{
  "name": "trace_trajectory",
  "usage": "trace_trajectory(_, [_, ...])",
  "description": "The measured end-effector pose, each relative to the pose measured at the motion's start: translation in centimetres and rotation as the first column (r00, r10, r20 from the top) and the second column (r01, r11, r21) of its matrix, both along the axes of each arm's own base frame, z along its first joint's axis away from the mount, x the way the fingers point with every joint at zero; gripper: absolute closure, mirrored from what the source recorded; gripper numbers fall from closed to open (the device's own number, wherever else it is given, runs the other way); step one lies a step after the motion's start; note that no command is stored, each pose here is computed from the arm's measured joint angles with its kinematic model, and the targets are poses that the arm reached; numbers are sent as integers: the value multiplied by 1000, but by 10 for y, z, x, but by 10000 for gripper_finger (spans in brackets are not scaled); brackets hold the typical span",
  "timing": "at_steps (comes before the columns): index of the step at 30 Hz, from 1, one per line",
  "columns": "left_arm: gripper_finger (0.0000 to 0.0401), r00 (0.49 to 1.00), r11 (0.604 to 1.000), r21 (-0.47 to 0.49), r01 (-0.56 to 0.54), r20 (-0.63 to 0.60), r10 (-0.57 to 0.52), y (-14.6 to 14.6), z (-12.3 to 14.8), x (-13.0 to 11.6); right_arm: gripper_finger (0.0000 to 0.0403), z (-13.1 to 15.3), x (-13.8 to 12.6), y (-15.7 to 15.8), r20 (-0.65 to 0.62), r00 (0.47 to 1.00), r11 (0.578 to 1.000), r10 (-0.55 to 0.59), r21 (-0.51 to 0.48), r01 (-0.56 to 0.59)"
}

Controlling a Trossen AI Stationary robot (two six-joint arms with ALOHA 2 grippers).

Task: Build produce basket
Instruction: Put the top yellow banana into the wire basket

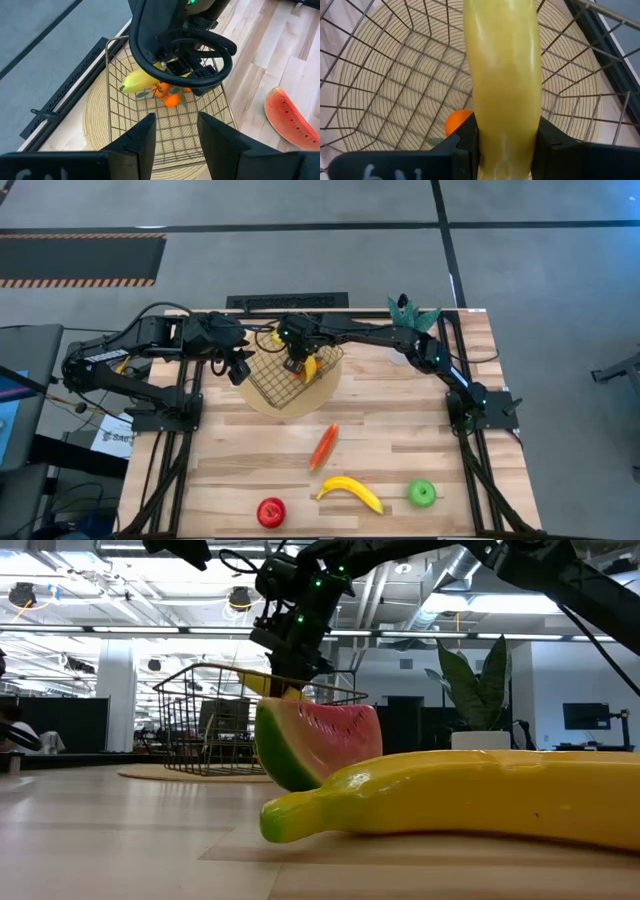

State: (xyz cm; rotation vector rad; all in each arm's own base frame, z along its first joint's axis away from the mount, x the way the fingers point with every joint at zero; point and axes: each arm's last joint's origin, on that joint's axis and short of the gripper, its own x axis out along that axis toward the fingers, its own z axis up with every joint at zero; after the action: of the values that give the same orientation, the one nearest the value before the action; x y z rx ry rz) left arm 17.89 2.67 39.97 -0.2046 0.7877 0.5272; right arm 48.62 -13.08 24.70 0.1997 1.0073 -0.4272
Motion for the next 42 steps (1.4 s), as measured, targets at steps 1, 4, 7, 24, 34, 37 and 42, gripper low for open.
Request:
trace_trajectory(1, [269,1000,1000,0,0,0,0,0,0,0,289,0,0,0,-5,1000,1000,0,1,0])
trace_trajectory(4, [269,1000,1000,-2,2,0,-2,0,0,0,289,-1,-2,0,-25,1000,1000,-1,7,1])
trace_trajectory(7, [269,1000,1000,-2,1,0,-1,0,0,0,289,-2,-3,1,-40,999,1000,-1,11,1])
trace_trajectory(24, [269,1000,1000,-3,2,0,-2,0,0,0,289,-2,-10,-21,-40,997,998,-69,-5,68])
trace_trajectory(34, [269,1000,1000,-2,1,-2,-1,0,0,0,289,-21,-9,-31,-82,995,997,-62,46,66])
trace_trajectory(37, [269,1000,1000,-2,1,-8,-1,0,-1,0,289,-37,-4,-27,-111,993,997,-39,69,47])
trace_trajectory(42, [269,1000,1000,-6,-7,-25,6,0,-2,-2,289,-47,0,-22,-142,990,998,-4,60,12])
